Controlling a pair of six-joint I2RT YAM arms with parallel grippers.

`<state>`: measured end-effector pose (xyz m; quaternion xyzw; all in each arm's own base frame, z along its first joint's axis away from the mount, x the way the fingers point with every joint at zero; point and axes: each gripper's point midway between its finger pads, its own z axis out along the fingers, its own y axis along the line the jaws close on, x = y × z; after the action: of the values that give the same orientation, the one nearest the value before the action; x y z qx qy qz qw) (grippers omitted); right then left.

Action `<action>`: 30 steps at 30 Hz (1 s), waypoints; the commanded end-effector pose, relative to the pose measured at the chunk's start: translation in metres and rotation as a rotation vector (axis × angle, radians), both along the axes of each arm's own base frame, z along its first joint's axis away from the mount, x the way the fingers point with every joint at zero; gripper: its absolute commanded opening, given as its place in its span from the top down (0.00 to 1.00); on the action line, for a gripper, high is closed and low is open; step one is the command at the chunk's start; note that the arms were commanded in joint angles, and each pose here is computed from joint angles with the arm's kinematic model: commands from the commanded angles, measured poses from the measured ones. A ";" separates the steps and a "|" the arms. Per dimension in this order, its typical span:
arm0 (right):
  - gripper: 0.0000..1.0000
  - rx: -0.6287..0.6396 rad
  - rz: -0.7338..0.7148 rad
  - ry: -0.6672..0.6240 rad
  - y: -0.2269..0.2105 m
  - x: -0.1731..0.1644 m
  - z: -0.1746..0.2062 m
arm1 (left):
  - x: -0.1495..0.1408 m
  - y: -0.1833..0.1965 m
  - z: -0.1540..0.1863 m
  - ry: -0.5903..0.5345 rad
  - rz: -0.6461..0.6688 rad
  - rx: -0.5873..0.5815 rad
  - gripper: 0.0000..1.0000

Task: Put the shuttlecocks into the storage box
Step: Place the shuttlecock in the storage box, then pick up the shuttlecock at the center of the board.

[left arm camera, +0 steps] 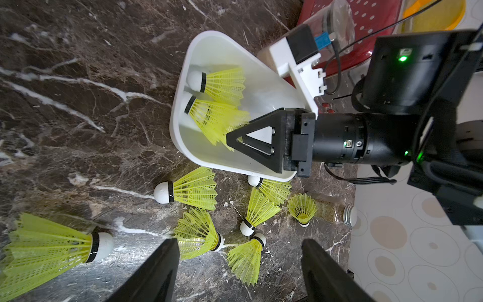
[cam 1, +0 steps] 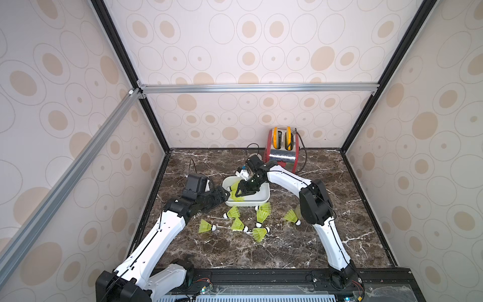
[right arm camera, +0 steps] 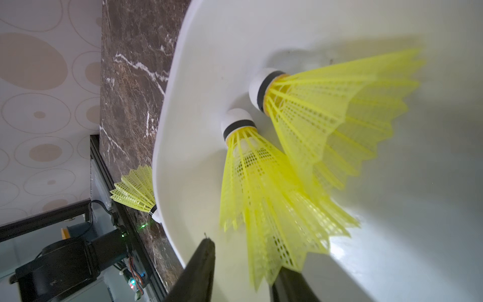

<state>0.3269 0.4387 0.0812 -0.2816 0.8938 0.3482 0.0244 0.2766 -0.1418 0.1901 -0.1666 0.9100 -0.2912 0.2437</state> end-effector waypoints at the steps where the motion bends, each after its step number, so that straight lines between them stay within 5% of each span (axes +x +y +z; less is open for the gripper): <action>1: 0.58 0.010 -0.012 -0.069 -0.005 0.001 0.039 | -0.002 0.000 0.004 -0.020 -0.005 -0.006 0.23; 22: 0.57 -0.032 -0.052 -0.151 -0.041 -0.016 0.078 | -0.029 0.007 0.001 0.025 -0.004 -0.009 0.23; 30: 0.59 -0.107 0.064 -0.262 -0.065 -0.081 0.075 | -0.065 0.013 -0.011 0.088 -0.050 0.004 0.23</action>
<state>0.2704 0.3770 0.1532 -0.3088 0.9020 0.2861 0.0956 0.2337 -0.1319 0.1877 -0.1667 0.9135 -0.2964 0.2234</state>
